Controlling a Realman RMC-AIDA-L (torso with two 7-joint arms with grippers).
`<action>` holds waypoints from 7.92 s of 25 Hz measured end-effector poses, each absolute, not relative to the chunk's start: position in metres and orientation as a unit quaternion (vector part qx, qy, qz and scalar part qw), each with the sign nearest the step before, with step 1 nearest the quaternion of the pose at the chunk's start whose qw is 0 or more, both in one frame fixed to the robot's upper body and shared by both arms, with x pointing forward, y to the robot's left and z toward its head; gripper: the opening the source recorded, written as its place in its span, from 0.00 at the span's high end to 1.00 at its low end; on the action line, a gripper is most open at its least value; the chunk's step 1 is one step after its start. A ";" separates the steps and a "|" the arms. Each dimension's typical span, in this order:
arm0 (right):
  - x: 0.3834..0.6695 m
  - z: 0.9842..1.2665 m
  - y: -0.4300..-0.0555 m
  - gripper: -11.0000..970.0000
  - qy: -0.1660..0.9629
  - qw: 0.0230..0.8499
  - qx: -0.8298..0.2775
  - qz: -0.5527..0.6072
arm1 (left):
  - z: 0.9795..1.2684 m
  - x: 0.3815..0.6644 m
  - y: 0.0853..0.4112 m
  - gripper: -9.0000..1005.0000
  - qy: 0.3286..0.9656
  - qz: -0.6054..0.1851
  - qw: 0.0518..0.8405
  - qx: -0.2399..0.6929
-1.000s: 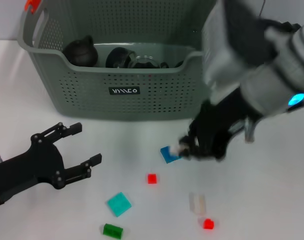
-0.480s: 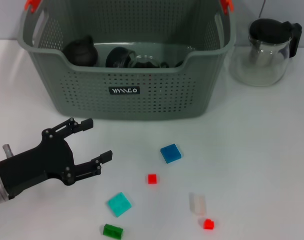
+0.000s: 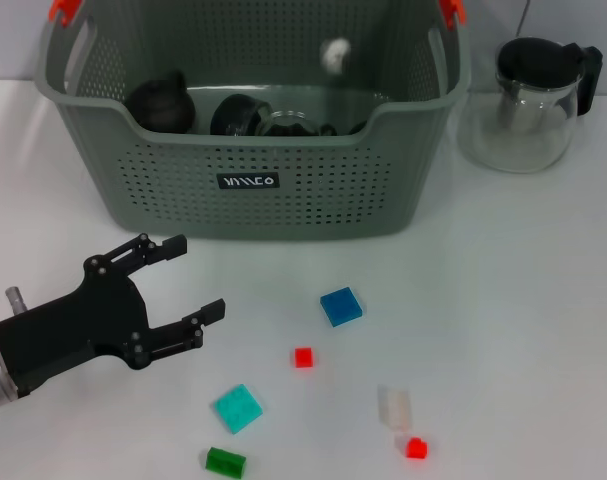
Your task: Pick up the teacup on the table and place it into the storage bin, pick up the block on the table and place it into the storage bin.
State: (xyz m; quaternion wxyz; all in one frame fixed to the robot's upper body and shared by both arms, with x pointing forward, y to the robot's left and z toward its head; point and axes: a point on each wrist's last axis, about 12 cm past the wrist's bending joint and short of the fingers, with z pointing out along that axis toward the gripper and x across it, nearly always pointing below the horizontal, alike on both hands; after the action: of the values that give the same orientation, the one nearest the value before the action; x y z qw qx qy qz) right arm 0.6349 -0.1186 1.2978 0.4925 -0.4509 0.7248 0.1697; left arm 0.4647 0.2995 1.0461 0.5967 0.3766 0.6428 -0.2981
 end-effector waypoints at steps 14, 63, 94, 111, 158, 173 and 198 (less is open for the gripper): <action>0.535 1.214 -0.190 0.03 0.684 0.332 -0.559 0.329 | 1.049 0.468 0.299 0.17 0.637 -0.300 0.600 0.380; 0.535 1.097 -0.143 0.30 0.747 0.143 -0.625 0.176 | 1.047 0.466 0.297 0.18 0.639 -0.303 0.596 0.379; 0.548 1.216 -0.133 0.51 0.708 0.332 -0.558 0.278 | 1.046 0.466 0.300 0.18 0.643 -0.294 0.599 0.376; 0.652 1.280 -0.127 0.47 0.743 0.546 -0.351 0.167 | 1.049 0.468 0.299 0.18 0.635 -0.297 0.603 0.380; 0.514 1.130 -0.177 0.10 0.749 0.142 -0.592 0.262 | 1.048 0.471 0.293 0.18 0.634 -0.305 0.603 0.376; 0.511 1.109 -0.141 0.15 0.749 0.098 -0.636 0.158 | 1.047 0.471 0.292 0.18 0.634 -0.306 0.603 0.375; 0.511 1.104 -0.128 0.53 0.747 0.085 -0.646 0.134 | 1.045 0.468 0.294 0.18 0.637 -0.303 0.603 0.373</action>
State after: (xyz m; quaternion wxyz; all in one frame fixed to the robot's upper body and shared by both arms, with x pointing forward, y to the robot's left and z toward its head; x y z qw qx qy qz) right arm 0.5115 -0.1284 1.1036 0.0852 -0.6458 0.7468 0.1342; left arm 0.4677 0.2937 1.0453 0.6027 0.3732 0.6371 -0.3026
